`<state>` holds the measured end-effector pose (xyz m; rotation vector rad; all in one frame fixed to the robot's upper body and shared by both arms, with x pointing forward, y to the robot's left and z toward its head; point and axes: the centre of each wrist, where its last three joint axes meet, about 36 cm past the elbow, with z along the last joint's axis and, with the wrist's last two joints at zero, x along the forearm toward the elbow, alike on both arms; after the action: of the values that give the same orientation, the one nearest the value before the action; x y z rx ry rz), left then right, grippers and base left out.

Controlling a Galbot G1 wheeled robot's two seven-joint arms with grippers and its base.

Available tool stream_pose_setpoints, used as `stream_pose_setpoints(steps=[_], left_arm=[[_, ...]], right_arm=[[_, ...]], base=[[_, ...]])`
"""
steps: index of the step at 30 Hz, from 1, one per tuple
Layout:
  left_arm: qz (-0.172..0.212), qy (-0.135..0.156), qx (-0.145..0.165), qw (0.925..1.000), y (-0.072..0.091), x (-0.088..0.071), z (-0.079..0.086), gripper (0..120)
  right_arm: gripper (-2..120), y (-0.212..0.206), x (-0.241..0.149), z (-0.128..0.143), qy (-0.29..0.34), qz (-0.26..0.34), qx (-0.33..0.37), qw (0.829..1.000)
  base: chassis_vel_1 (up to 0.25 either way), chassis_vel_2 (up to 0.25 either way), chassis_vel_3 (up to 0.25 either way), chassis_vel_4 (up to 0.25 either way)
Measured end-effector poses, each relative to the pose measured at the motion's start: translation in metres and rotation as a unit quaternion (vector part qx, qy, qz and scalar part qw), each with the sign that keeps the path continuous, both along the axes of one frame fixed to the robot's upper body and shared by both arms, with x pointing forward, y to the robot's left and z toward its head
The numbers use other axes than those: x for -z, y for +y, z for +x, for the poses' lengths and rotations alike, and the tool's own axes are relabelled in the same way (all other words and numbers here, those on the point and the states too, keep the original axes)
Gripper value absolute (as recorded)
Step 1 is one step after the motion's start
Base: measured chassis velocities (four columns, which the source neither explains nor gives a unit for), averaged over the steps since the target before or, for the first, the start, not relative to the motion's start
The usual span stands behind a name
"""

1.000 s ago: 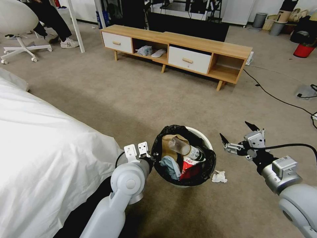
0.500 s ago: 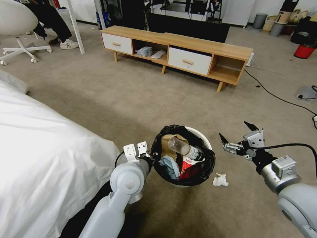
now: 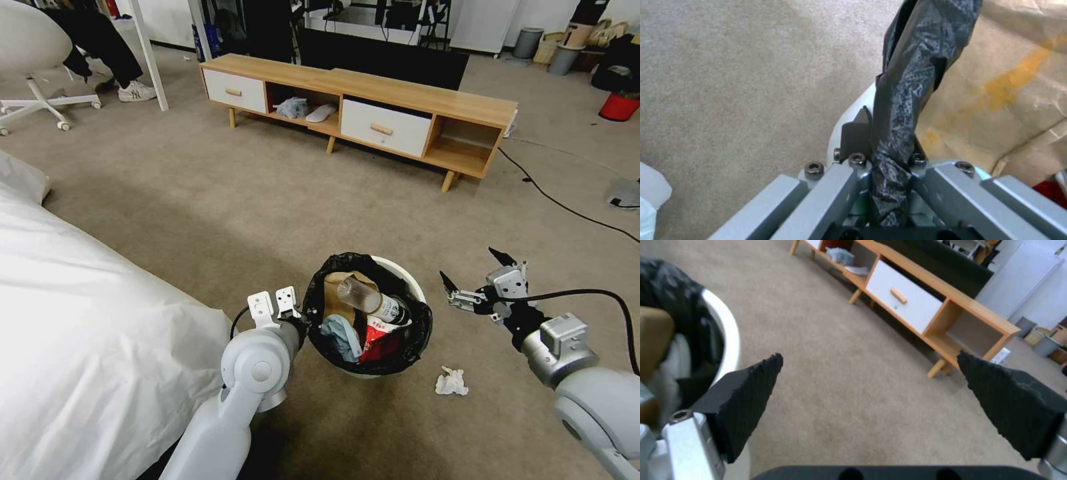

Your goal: Pick up the trash bin, then pick up the garbage from the floor and place it into the trash bin.

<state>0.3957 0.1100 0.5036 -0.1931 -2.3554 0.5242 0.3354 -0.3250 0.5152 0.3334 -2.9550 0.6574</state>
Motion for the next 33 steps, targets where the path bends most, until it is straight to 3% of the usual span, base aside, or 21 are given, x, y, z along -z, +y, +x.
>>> stream_pose_setpoints(steps=[15,33], left_arm=[[0.006,-0.002,-0.008,1.0000,0.005,0.000,-0.003,1],[0.017,-0.002,-0.017,0.9997,0.010,0.002,-0.002,1]], right_arm=[[100,-0.016,0.033,0.027,0.051,-0.020,0.001,0.998],[100,-0.071,0.047,0.060,0.183,-0.088,-0.011,0.979]], base=[[0.000,0.000,0.000,0.000],[0.000,0.000,0.000,0.000]])
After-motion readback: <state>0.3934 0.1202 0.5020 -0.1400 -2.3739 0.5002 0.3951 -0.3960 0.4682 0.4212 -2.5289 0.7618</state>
